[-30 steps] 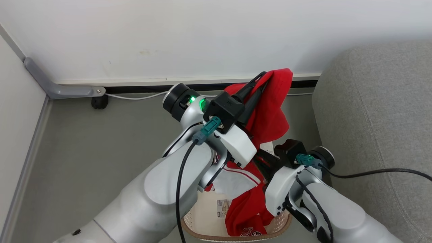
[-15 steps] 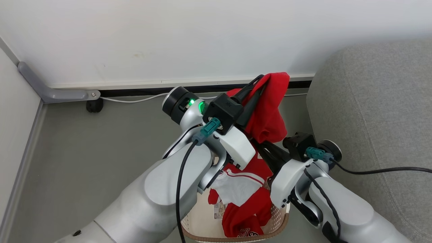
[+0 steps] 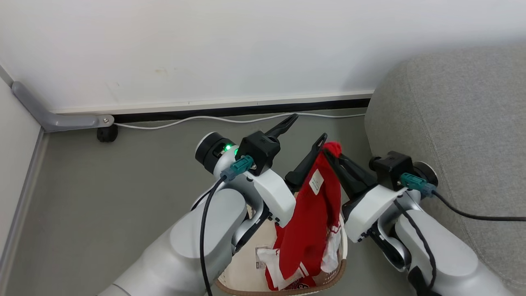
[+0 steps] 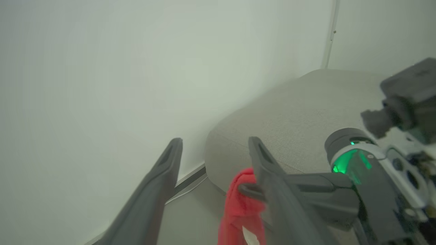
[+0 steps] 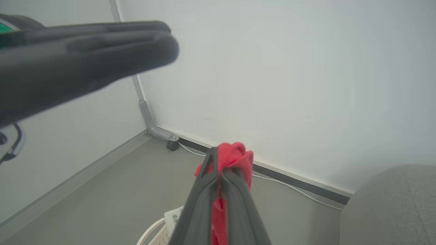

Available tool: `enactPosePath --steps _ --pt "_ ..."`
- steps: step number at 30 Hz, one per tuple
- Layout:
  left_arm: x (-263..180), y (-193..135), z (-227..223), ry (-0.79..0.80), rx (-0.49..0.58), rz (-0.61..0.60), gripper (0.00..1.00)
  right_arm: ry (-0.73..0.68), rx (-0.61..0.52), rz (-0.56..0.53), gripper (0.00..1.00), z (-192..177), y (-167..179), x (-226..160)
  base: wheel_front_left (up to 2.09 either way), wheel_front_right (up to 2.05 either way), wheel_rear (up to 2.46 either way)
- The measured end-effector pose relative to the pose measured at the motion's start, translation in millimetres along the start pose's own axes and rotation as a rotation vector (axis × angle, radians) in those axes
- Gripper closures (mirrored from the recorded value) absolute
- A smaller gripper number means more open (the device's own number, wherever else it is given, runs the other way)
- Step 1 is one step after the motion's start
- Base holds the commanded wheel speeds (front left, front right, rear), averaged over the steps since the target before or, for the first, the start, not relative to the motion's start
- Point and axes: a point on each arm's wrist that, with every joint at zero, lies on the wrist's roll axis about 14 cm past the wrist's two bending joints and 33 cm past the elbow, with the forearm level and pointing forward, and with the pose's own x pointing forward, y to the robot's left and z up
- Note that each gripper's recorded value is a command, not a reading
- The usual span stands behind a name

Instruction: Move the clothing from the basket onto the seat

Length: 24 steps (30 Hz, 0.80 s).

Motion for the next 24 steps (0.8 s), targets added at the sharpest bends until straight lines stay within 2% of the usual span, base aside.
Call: enactPosePath --steps 10,24 --pt "-1 -1 -19 0.051 -0.058 -0.020 0.00 -0.085 -0.005 -0.070 1.00 25 -22 -12 0.00 0.00 0.00" --pt "7 -17 -29 0.066 -0.102 -0.061 0.00 -0.202 -0.082 -0.176 1.00 72 -61 -41 0.00 0.00 0.00"
